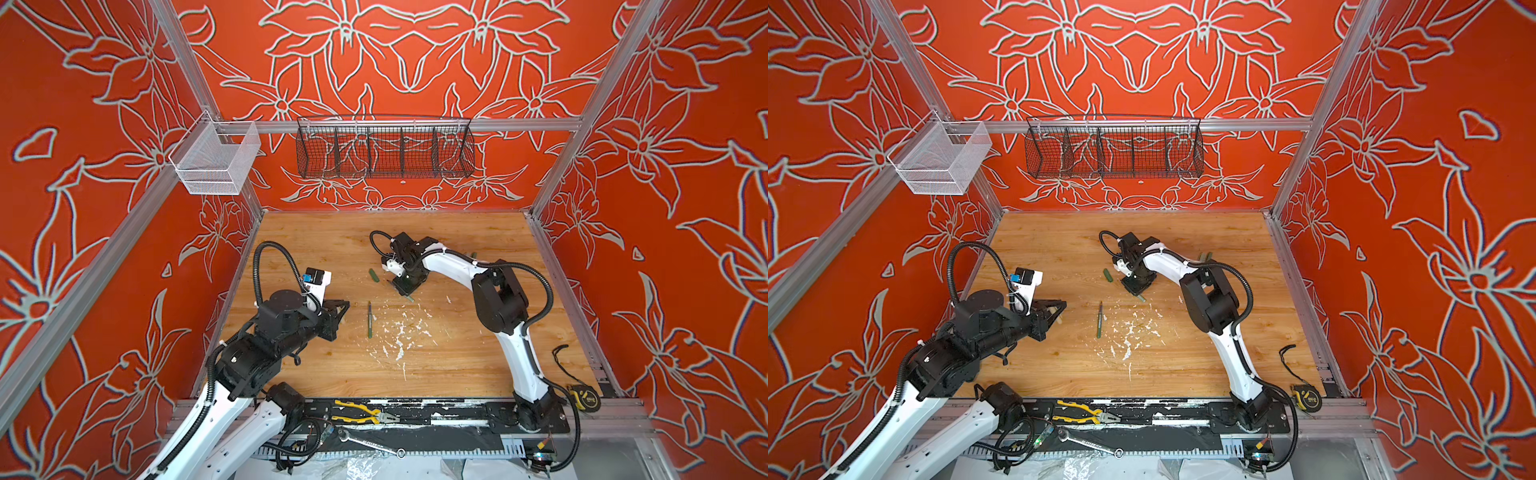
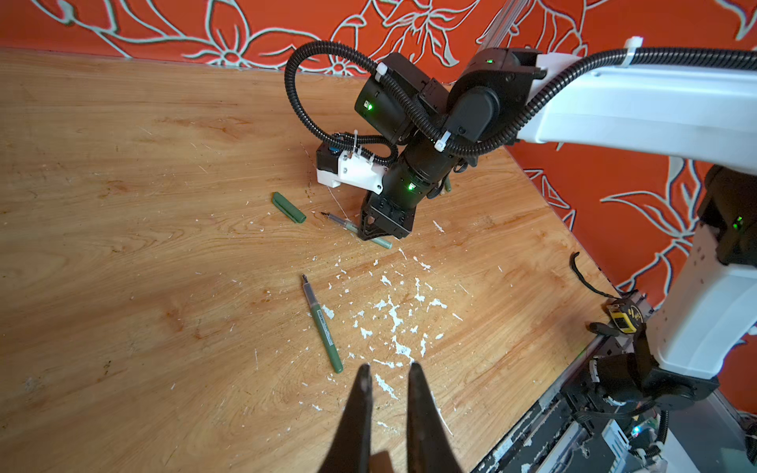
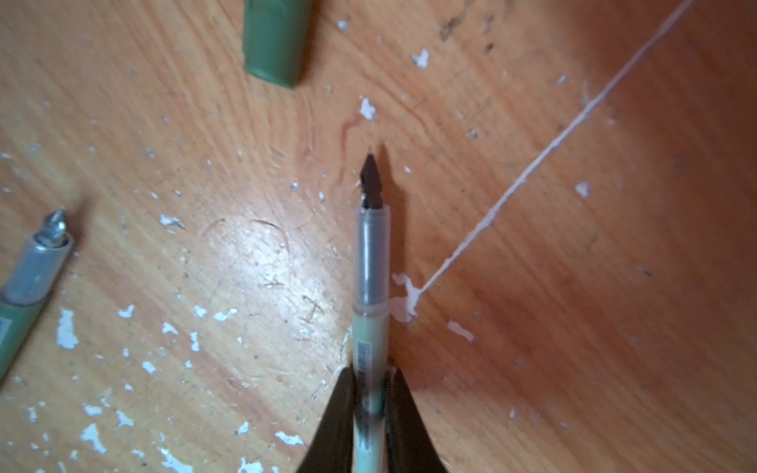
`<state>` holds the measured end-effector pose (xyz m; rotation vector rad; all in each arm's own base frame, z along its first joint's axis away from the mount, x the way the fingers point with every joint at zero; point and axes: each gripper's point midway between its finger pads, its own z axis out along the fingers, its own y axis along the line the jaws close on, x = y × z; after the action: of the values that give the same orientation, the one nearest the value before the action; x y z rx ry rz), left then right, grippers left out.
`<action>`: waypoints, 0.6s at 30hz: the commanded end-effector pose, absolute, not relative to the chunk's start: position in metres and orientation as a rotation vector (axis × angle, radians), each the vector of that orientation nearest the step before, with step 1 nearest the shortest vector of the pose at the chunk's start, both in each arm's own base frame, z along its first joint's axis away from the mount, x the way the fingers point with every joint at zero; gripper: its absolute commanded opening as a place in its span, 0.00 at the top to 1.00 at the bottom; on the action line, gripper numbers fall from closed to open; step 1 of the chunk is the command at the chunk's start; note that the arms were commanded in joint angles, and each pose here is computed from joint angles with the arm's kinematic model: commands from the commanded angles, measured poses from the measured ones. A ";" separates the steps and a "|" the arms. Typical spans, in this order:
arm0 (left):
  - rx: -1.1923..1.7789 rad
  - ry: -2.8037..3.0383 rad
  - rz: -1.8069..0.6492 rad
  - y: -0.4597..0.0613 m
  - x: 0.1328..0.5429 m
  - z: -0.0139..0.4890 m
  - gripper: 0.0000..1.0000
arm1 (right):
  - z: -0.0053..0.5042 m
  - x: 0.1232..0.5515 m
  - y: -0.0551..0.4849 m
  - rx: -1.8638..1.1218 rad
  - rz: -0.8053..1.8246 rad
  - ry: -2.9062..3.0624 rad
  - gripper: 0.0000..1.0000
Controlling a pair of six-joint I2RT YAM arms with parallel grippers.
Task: Insert pens into pen caps
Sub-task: Pick up a pen at the center of the table.
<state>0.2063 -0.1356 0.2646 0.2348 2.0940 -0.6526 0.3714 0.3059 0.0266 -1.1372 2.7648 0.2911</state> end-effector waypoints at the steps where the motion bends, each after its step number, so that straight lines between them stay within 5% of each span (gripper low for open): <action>1: 0.241 2.091 -0.691 -0.144 0.213 0.260 1.00 | 0.021 0.351 0.306 -1.198 0.371 2.804 0.90; 9: 0.229 2.049 -0.789 -0.167 0.237 0.262 1.00 | 0.085 0.347 0.321 -1.104 0.555 2.608 0.93; 18: 0.199 1.937 -0.921 -0.190 0.263 0.270 1.00 | 0.132 0.286 0.316 -0.978 0.886 2.448 0.93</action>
<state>0.2543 -0.1808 0.2516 0.2111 2.0432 -0.8348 0.3057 0.3051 0.1172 -0.9940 2.5294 0.7038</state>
